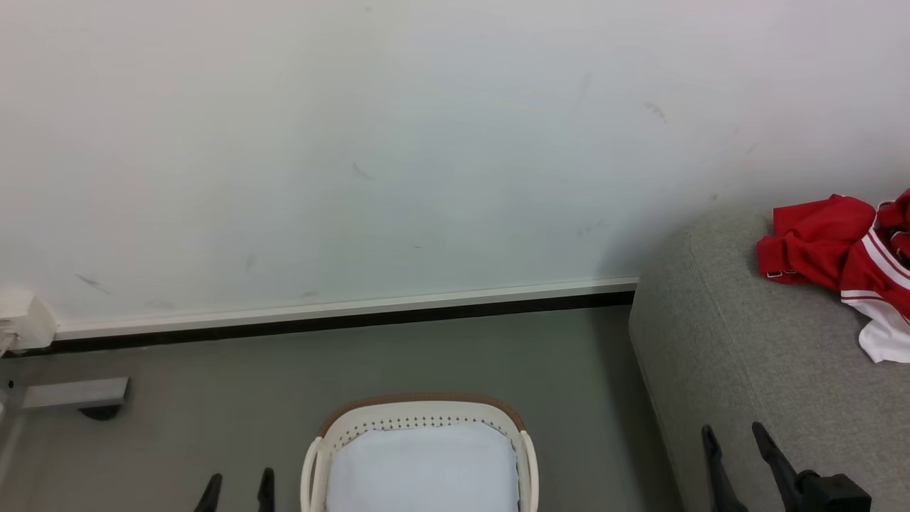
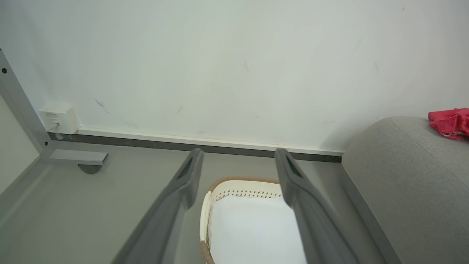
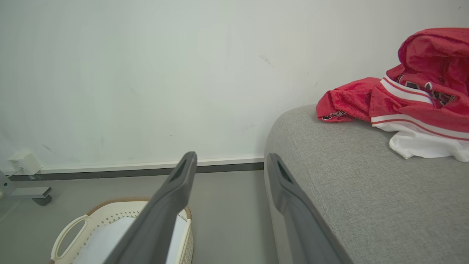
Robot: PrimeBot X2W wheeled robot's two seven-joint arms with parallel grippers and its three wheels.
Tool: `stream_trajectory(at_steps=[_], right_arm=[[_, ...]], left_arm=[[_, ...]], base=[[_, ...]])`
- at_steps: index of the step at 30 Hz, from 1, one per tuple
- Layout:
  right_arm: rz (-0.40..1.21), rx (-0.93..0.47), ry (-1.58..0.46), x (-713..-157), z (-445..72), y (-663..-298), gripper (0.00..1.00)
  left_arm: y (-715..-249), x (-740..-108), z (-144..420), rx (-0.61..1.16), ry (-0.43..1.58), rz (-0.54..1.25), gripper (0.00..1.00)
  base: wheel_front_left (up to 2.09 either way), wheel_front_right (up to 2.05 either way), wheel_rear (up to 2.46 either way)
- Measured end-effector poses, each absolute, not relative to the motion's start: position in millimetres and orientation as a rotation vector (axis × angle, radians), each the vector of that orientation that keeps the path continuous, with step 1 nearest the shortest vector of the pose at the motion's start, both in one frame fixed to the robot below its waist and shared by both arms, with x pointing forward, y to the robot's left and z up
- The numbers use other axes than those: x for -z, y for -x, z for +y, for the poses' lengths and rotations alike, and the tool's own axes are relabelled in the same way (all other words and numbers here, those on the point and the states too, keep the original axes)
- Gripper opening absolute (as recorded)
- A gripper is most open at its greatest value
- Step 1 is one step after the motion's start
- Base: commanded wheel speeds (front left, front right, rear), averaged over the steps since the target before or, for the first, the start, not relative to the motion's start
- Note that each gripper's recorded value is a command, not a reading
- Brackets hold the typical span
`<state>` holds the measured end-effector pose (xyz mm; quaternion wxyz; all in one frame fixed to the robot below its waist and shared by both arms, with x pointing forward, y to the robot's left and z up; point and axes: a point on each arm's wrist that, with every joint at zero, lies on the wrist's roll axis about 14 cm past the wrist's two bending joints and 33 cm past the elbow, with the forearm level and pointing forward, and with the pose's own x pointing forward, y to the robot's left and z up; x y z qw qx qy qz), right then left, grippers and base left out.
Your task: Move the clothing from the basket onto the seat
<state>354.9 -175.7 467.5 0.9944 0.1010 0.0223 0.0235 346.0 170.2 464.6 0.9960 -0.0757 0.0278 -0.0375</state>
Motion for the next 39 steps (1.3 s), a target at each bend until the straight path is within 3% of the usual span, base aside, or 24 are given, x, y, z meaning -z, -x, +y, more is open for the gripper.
stream_trajectory(at_steps=[39], right_arm=[[0.093, -0.11, -0.187, -455.0, -154.8, -350.6, 1.0]], left_arm=[[-344.1, -454.4, 174.7, 0.062, 0.157, 0.08, 1.0]], base=[[0.0, 0.0, 0.0]])
